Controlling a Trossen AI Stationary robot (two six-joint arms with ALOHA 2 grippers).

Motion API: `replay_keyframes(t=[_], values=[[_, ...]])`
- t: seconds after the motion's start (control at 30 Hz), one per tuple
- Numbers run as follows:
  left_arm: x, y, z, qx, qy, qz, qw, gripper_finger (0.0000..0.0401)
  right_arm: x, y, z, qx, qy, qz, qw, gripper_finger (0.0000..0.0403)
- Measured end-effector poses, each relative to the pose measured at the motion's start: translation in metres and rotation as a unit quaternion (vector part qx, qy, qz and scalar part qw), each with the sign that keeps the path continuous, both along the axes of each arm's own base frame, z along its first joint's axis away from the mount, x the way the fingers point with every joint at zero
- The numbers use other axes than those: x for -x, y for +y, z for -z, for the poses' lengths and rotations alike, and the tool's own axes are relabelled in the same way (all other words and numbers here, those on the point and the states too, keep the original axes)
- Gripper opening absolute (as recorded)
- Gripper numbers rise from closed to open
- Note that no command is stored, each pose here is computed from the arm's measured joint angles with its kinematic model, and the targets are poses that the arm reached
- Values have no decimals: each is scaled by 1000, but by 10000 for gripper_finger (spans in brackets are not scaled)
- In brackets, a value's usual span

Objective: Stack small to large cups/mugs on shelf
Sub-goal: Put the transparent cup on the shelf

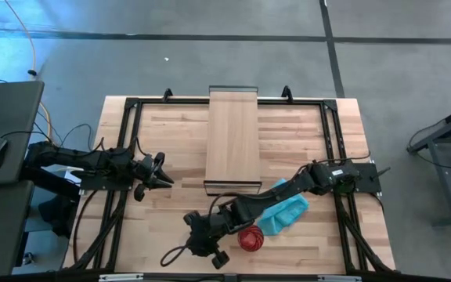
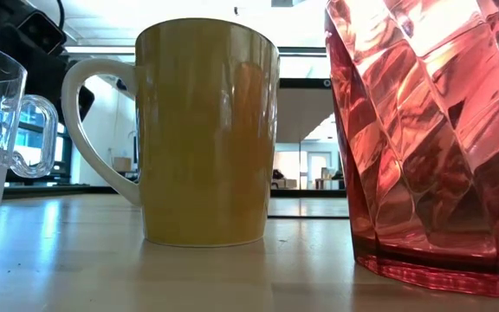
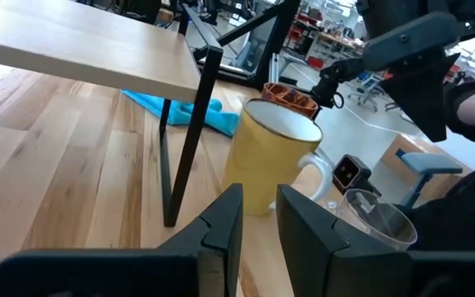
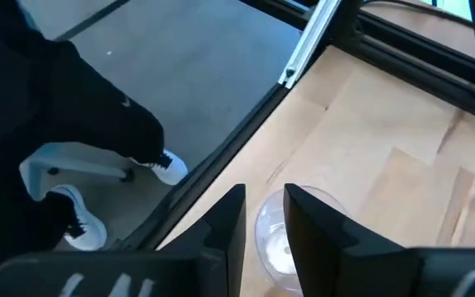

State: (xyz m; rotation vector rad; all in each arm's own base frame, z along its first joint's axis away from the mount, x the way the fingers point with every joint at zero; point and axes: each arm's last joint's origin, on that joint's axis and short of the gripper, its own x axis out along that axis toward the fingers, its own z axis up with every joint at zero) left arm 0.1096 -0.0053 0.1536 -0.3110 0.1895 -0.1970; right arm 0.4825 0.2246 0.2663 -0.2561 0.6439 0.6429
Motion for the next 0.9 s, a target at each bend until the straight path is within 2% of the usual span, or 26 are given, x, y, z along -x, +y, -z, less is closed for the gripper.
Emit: replay_keyframes(t=[0.13, 0.3, 0.57, 0.7, 0.9], values=[[0, 0, -1, 0, -3, 0, 1000, 67, 1, 2, 0, -9, 1, -32, 999, 78], [0, 0, -1, 0, -3, 0, 1000, 67, 2, 1, 1, -6, 5, -38, 999, 78], [0, 0, -1, -4, -5, 1, 1000, 67, -3, 5, 18, -10, 16, -68, 997, 78], [0, 0, -1, -4, -6, 0, 1000, 67, -6, 6, 24, 3, 8, -57, 998, 78], [0, 0, -1, -5, -7, -1, 1000, 67, -11, 3, 31, 61, -21, -14, 998, 78]])
